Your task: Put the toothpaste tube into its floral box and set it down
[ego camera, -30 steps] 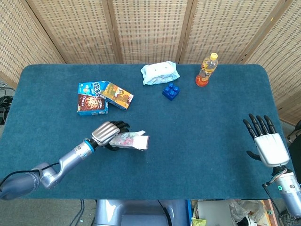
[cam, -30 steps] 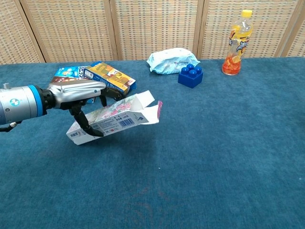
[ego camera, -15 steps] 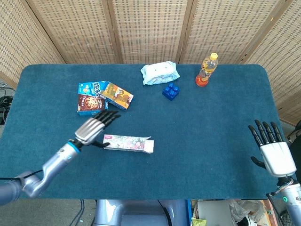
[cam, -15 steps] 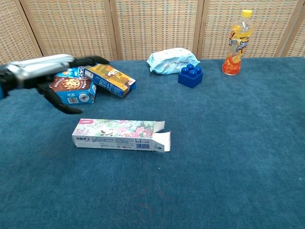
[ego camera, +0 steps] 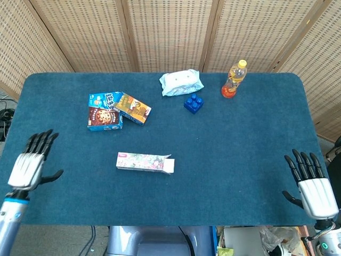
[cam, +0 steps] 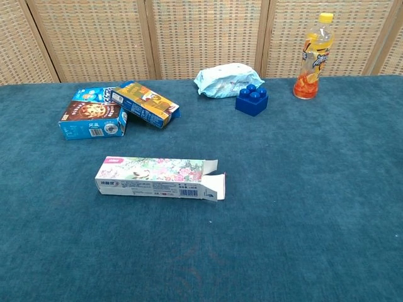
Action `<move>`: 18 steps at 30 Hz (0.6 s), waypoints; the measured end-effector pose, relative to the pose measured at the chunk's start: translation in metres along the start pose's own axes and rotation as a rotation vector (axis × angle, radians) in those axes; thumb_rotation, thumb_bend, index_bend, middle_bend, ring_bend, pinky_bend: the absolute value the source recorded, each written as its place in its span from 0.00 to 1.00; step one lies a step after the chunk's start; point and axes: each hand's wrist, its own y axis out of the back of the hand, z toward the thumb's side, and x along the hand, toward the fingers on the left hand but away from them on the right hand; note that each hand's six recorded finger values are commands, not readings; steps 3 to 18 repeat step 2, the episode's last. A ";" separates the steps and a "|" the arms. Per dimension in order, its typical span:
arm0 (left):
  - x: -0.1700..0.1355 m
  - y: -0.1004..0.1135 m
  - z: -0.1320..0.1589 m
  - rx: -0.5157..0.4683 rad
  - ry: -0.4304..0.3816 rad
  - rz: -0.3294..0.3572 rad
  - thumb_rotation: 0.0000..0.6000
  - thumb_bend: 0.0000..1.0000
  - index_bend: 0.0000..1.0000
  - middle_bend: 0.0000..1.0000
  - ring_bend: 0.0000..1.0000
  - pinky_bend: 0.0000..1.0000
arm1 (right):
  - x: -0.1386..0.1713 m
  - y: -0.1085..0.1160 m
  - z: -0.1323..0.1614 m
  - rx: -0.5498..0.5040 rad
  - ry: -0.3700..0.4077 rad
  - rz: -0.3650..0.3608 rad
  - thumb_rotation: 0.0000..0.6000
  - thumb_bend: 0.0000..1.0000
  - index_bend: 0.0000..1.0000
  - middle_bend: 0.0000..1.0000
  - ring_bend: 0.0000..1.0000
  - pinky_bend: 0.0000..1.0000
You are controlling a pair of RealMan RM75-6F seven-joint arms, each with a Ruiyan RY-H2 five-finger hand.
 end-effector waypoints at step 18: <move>-0.018 0.008 -0.009 0.007 0.049 -0.006 1.00 0.22 0.00 0.00 0.00 0.00 | 0.003 0.001 0.000 -0.003 -0.003 0.000 1.00 0.00 0.00 0.00 0.00 0.00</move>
